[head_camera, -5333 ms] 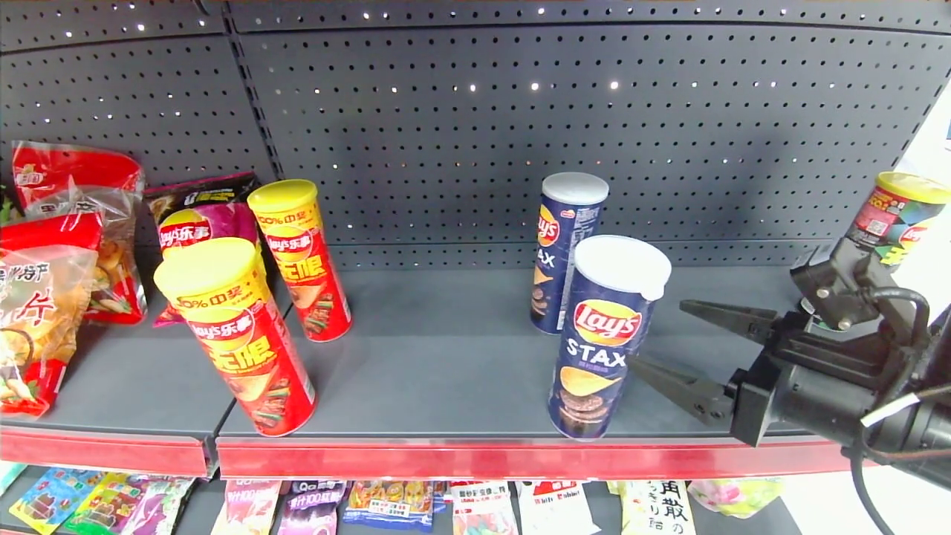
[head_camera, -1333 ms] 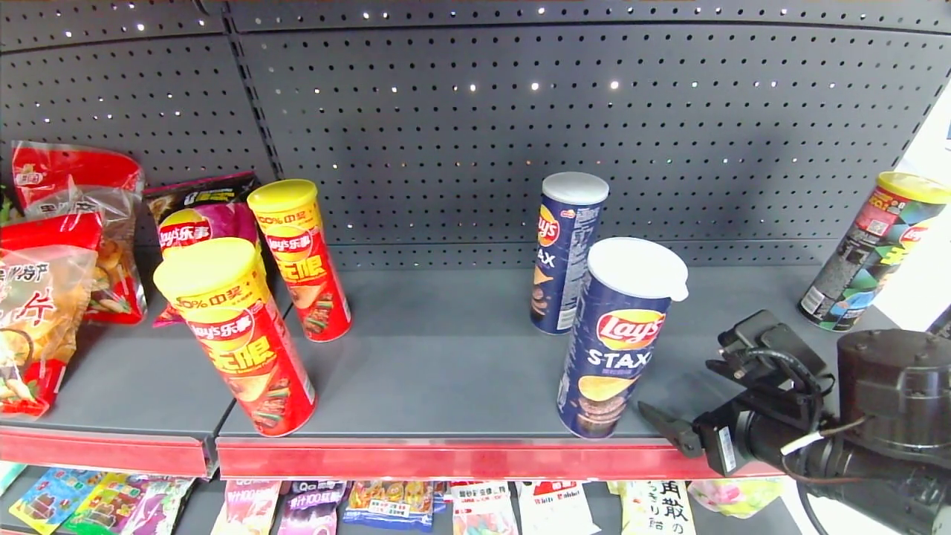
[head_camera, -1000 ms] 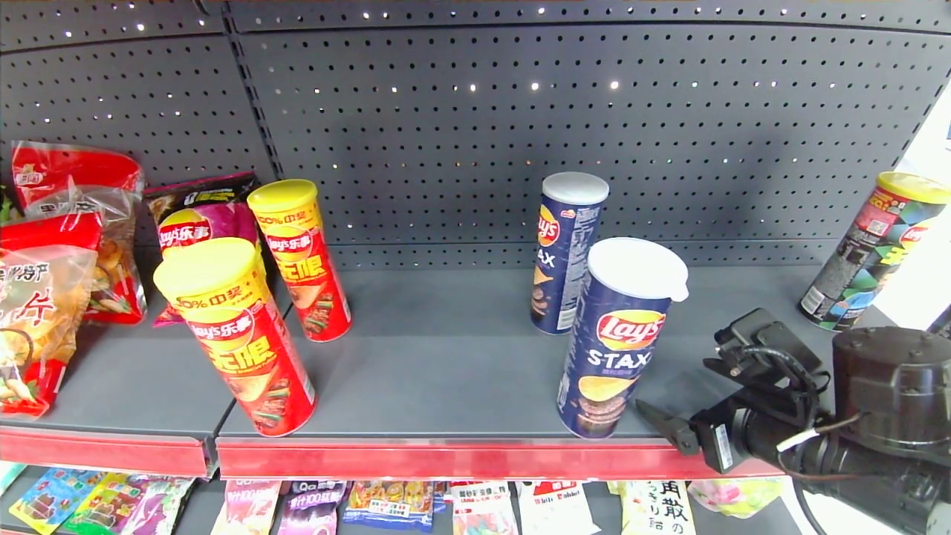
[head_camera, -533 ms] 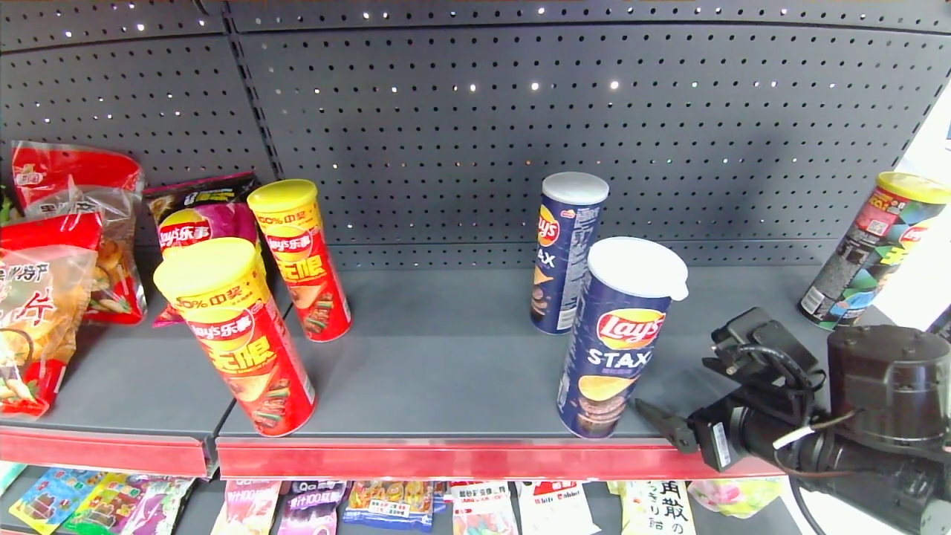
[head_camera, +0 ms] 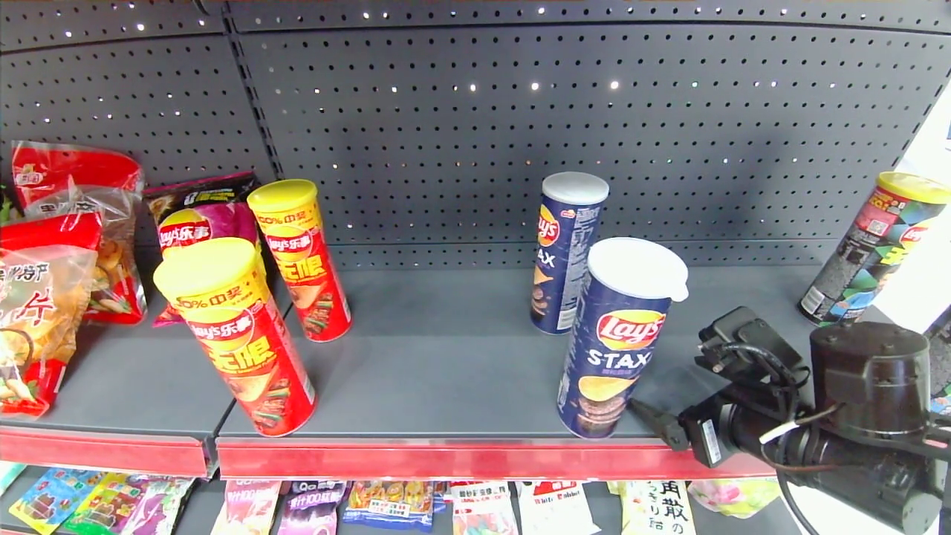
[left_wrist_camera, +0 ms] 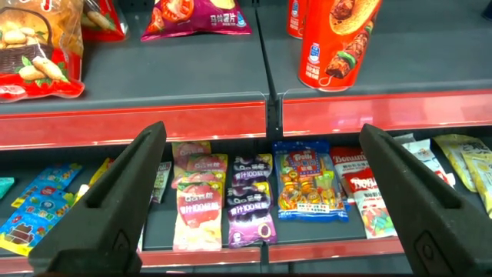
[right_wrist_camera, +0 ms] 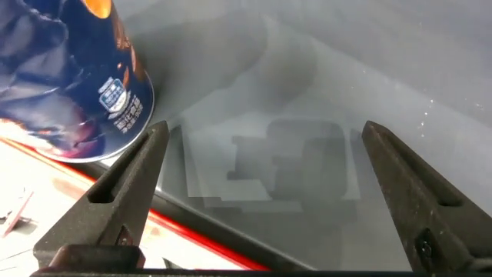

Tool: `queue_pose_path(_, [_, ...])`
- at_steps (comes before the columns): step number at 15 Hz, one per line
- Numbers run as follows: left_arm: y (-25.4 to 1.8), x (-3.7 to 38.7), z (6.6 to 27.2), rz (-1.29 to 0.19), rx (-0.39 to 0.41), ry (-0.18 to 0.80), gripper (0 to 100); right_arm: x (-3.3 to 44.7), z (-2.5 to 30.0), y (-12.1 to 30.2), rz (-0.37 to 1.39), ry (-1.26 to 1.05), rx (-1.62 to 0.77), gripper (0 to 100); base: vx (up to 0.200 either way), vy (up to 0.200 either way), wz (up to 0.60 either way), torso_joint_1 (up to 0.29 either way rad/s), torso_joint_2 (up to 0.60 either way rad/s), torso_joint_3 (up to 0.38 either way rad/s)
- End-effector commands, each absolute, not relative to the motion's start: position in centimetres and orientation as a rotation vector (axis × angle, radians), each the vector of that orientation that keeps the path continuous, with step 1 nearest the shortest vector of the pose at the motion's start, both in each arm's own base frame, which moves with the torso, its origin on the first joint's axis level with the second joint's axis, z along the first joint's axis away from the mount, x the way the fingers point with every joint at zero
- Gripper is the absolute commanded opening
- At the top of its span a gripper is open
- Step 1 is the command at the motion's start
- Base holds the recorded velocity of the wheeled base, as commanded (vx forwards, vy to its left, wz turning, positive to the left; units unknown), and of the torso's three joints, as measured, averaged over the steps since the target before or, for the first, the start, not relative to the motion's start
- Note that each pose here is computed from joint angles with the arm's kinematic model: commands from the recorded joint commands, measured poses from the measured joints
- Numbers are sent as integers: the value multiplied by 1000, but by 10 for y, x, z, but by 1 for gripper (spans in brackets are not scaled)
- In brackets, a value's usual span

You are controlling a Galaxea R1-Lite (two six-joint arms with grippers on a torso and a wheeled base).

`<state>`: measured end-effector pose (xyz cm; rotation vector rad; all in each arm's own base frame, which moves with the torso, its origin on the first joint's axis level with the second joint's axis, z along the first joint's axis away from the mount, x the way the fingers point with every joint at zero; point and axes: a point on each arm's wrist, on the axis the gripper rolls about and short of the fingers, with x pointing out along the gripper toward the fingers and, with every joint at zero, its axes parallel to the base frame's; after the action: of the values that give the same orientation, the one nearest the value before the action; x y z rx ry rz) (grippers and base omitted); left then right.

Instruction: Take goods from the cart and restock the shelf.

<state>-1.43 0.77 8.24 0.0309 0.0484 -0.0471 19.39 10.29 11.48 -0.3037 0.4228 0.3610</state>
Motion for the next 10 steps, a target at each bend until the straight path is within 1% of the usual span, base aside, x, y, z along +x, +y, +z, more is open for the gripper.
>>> queue_pose_path(1, [8, -14, 82, -47, 31, 51, 100, 199, 114, 106, 362, 427, -307, 100, 0, 0, 0, 0, 0, 0])
queue_pose_path(10, [8, -14, 82, -45, 29, 51, 100, 202, 111, 112, 383, 434, -316, 100, 0, 0, 0, 0, 0, 0])
